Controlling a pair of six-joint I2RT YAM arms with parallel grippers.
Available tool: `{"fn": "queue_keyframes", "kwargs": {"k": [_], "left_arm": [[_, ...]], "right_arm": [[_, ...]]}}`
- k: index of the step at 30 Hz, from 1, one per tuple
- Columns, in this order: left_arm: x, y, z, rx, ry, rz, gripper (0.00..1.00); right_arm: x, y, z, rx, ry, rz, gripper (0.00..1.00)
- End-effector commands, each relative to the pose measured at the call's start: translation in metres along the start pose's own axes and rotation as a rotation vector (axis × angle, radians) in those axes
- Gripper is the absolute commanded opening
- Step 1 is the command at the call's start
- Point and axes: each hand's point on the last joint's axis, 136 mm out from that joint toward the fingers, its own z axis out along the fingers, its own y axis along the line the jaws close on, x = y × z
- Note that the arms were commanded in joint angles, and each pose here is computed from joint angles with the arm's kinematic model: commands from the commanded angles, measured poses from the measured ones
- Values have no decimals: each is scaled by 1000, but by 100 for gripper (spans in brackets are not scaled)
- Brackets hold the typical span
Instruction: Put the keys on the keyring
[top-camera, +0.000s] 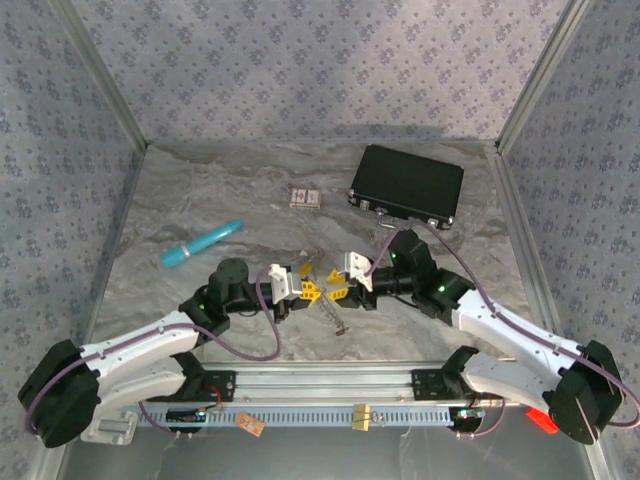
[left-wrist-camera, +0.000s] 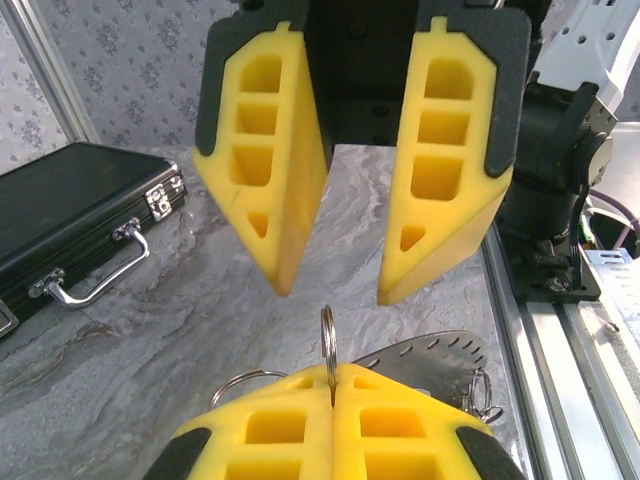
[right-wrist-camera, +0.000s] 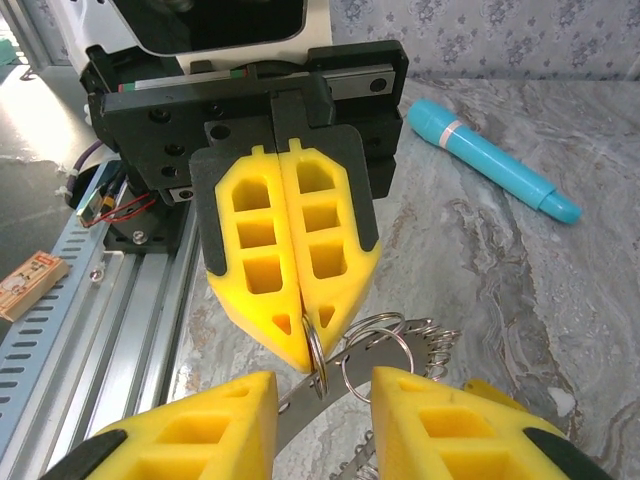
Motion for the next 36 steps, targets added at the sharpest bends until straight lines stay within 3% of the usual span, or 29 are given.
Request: {"fn": "queue_keyframes", "kwargs": {"k": [1, 15, 17, 19, 22, 28, 32, 36], "left_arm": [[-22, -6, -3, 33, -85, 49, 0], [-25, -7, -3, 36, -95, 48, 0], [-24, -7, -4, 35, -95, 48, 0], [-24, -8, -3, 40, -95, 48, 0], [-24, -8, -4, 42, -97, 48, 0], [-22, -3, -4, 11, -83, 37, 0], [-14, 16, -6, -102, -27, -1, 16], [-8, 19, -7, -115, 37, 0, 19]], "right_arm": [[-2, 0, 4, -8, -9, -9, 30], [-6, 7, 6, -62, -6, -11, 5], [-6, 8, 7, -71, -1, -11, 8], [-5, 7, 8, -66, 5, -13, 21], [-3, 7, 10, -74, 10, -14, 22], [-6, 7, 12, -84, 17, -19, 0], [-4, 5, 9, -71, 76, -31, 0], [8, 2, 8, -56, 220, -65, 0]]}}
